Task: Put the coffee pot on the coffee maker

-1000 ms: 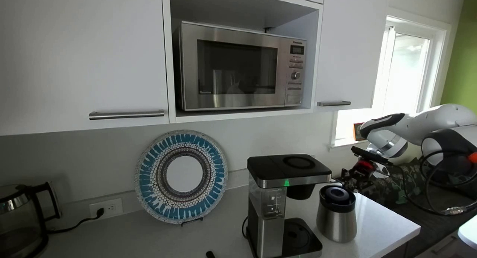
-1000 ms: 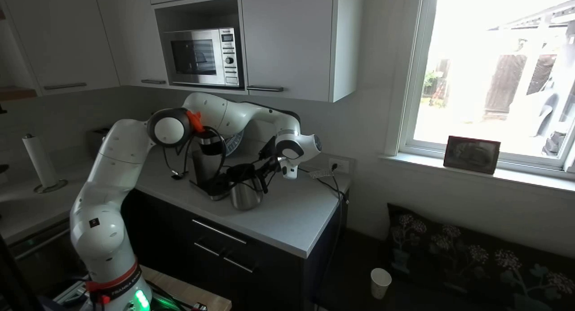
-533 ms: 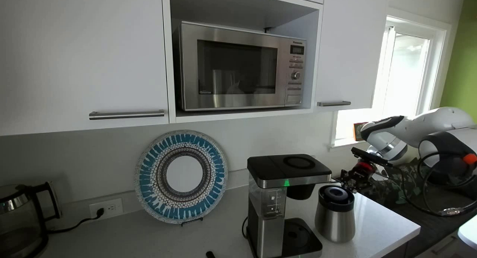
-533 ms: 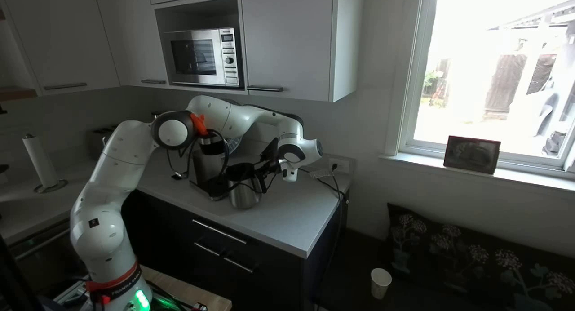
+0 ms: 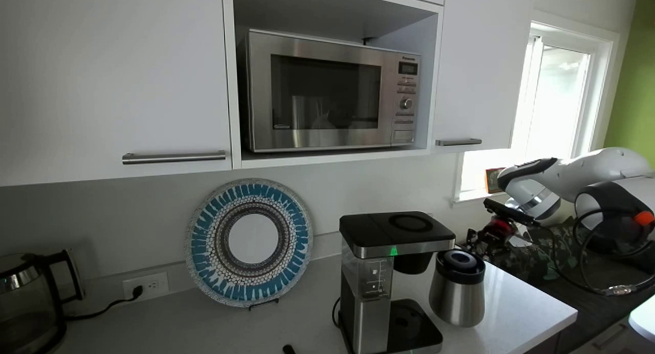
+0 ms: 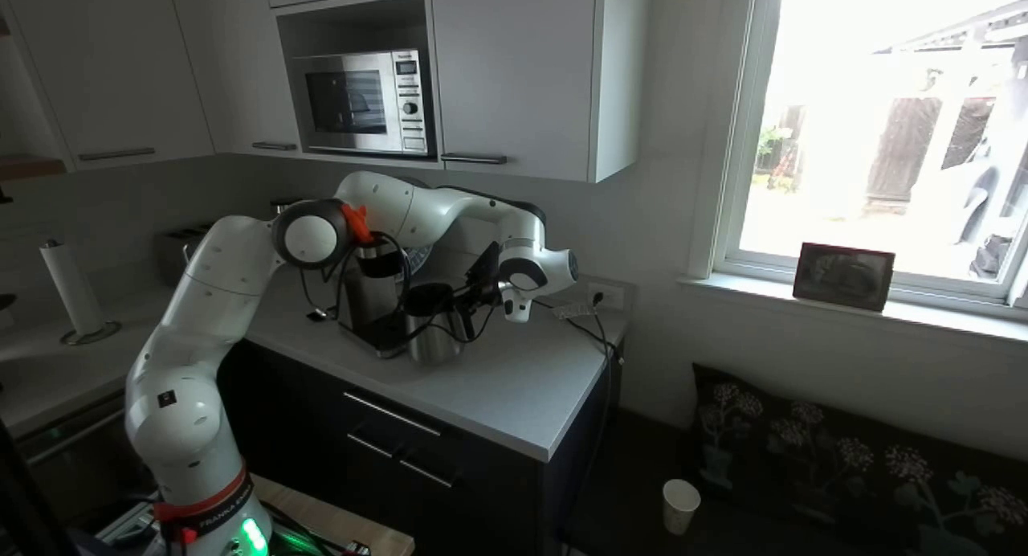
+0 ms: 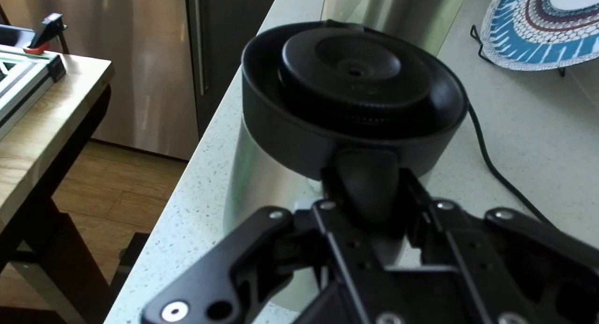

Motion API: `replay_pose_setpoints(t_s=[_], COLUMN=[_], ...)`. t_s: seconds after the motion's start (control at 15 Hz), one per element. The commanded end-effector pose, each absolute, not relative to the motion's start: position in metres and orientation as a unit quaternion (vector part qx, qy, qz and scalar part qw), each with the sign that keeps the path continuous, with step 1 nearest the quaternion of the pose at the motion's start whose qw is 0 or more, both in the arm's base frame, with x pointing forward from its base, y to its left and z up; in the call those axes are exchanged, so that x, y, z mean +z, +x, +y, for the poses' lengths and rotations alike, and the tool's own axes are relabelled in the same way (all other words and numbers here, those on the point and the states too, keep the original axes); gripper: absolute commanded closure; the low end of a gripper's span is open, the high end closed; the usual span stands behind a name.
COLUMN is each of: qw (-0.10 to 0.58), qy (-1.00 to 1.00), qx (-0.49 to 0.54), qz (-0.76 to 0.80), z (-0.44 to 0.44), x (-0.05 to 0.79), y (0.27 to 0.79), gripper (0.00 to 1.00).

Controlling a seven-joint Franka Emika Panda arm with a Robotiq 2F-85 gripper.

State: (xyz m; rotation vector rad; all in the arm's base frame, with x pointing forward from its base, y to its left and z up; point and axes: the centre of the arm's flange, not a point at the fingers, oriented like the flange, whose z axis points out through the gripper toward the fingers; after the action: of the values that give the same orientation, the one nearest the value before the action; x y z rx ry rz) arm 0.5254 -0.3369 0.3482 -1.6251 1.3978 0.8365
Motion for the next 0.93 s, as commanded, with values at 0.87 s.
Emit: replay_pose_setpoints(t_s=[0.87], qw=[0.453], qy=[-0.622], qx=[0.363], qz=[0.525], z=[-0.293], x=[0.365], y=[0.539], gripper=[0.92])
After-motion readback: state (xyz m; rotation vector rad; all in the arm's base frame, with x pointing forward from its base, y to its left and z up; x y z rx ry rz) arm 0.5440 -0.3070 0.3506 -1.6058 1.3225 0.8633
